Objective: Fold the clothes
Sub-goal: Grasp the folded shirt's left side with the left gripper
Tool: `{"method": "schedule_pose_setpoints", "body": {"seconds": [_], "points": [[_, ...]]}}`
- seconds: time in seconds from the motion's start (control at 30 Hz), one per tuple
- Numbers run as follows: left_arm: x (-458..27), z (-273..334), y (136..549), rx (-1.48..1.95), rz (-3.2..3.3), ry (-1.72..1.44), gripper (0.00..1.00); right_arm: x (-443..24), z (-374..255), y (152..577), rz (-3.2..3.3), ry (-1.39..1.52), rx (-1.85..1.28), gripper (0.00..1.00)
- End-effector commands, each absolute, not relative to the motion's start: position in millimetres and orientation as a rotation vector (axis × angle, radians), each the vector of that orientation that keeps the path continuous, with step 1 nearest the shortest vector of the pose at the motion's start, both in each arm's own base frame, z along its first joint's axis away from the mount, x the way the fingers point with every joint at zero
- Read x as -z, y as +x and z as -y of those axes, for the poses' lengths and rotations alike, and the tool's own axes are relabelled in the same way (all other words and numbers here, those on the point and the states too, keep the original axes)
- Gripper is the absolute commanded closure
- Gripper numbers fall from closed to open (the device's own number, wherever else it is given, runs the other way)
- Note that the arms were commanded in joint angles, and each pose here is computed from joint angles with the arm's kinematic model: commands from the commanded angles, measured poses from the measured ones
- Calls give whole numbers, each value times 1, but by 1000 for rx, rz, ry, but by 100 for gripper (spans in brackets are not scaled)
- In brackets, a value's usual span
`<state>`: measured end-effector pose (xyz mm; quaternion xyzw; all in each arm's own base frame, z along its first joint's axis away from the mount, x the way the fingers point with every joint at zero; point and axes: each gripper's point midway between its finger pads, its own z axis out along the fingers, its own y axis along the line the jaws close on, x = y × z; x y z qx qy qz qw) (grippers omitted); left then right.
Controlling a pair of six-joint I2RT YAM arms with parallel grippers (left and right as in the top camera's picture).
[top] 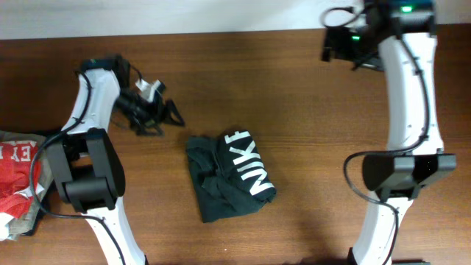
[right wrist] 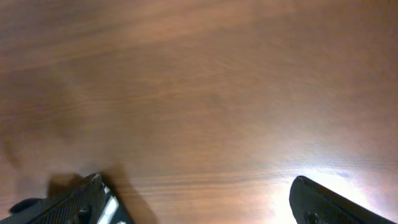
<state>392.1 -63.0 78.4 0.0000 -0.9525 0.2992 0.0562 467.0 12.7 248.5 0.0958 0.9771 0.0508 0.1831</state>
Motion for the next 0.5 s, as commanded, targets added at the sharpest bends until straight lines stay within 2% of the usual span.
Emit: {"method": "schedule_pose_setpoints", "body": {"seconds": [0.0, 0.03, 0.1, 0.23, 0.33, 0.47], "points": [[-69, 123, 339, -1410, 2573, -129, 19, -244, -8, 463, -2789, 204, -220, 2], [-61, 137, 316, -1476, 2489, -132, 18, -244, -9, 462, -2793, 201, -220, 1], [-51, 151, 287, -1589, 2372, -76, 1, -243, -12, 461, -2800, 190, -222, 1], [-25, 148, 238, -1690, 2294, 78, 1, -242, -32, 458, -2817, 114, -230, 1], [-16, 140, 221, -1742, 2294, 173, 1, -242, -52, 456, -2820, 46, -248, 1], [8, 116, 216, -1474, 2376, 276, 1, -242, -71, 454, -2820, -24, -256, 1]]}}
